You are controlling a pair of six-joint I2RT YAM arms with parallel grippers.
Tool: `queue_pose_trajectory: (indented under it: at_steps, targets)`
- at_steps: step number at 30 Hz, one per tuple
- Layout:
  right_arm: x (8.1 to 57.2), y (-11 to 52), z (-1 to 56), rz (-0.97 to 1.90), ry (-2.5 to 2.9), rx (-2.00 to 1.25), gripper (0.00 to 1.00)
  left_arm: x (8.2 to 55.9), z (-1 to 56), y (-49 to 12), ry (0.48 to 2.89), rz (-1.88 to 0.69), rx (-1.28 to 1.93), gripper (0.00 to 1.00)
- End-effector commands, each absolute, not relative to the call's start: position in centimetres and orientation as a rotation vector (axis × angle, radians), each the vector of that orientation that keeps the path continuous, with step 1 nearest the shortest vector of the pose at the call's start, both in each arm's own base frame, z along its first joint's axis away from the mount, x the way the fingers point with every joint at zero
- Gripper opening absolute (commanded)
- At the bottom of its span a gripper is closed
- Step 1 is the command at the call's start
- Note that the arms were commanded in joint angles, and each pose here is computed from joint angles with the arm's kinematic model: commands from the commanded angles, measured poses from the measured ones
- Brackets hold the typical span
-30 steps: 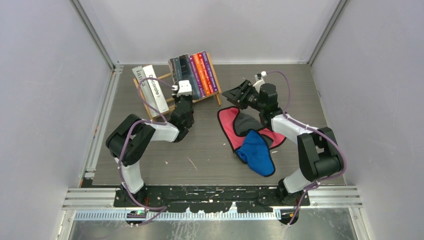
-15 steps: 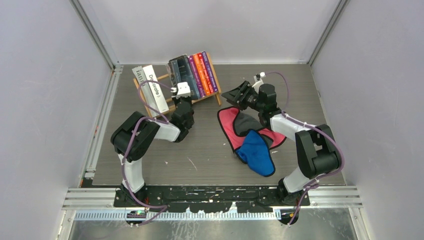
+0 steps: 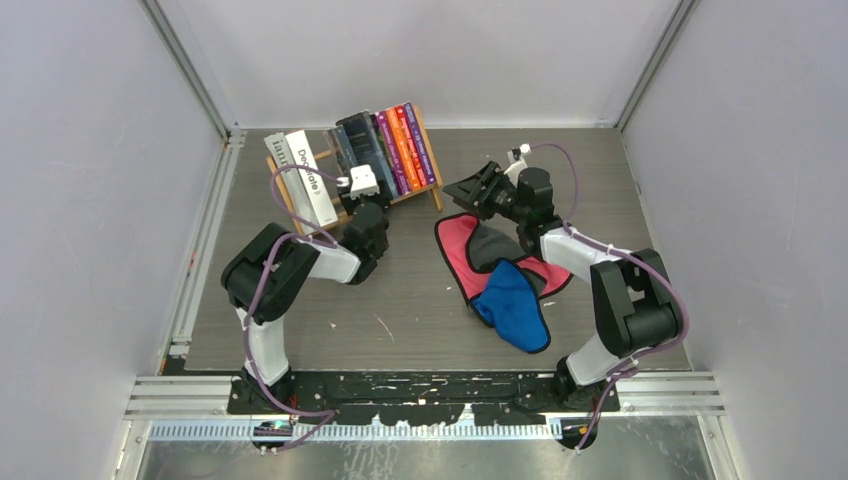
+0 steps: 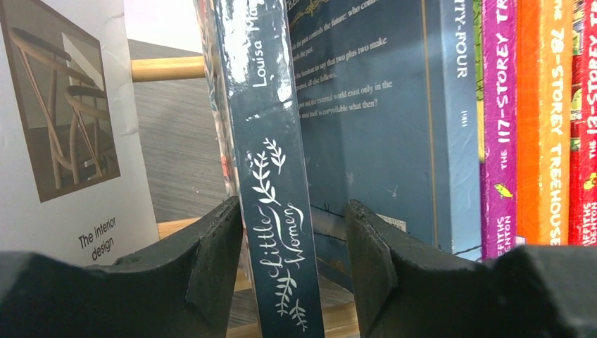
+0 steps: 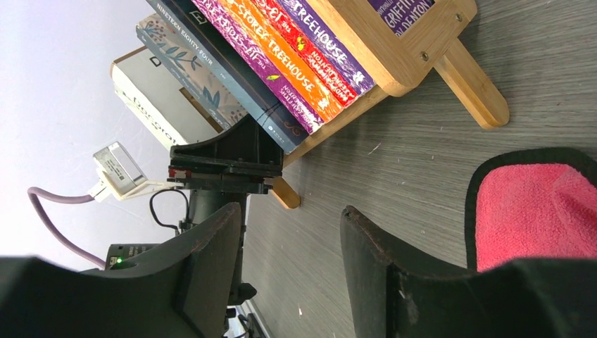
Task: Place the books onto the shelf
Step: Place the book on the shelf.
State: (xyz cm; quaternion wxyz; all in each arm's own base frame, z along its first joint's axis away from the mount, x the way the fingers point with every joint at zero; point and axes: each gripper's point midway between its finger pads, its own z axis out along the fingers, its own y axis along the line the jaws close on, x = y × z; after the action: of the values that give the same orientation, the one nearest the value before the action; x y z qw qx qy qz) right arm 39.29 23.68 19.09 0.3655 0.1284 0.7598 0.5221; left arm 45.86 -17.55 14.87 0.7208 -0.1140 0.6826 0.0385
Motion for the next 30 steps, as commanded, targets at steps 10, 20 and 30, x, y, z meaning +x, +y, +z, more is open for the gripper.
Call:
queue_pose_trajectory:
  at_steps: [10, 20, 30]
  targets:
    - [39.2, 23.6, 22.8, 1.369, 1.855, 0.26, 0.59, 46.0, 20.2, -17.9, 1.437, -0.006, -0.328, 0.57]
    - [38.9, 23.6, 23.9, 1.376, 1.841, 0.254, 0.59, 46.1, 22.4, -17.9, 1.417, -0.001, -0.321, 0.56]
    - [38.6, 23.6, 24.8, 1.374, 1.831, 0.244, 0.59, 46.3, 23.6, -18.1, 1.4, -0.008, -0.322, 0.55]
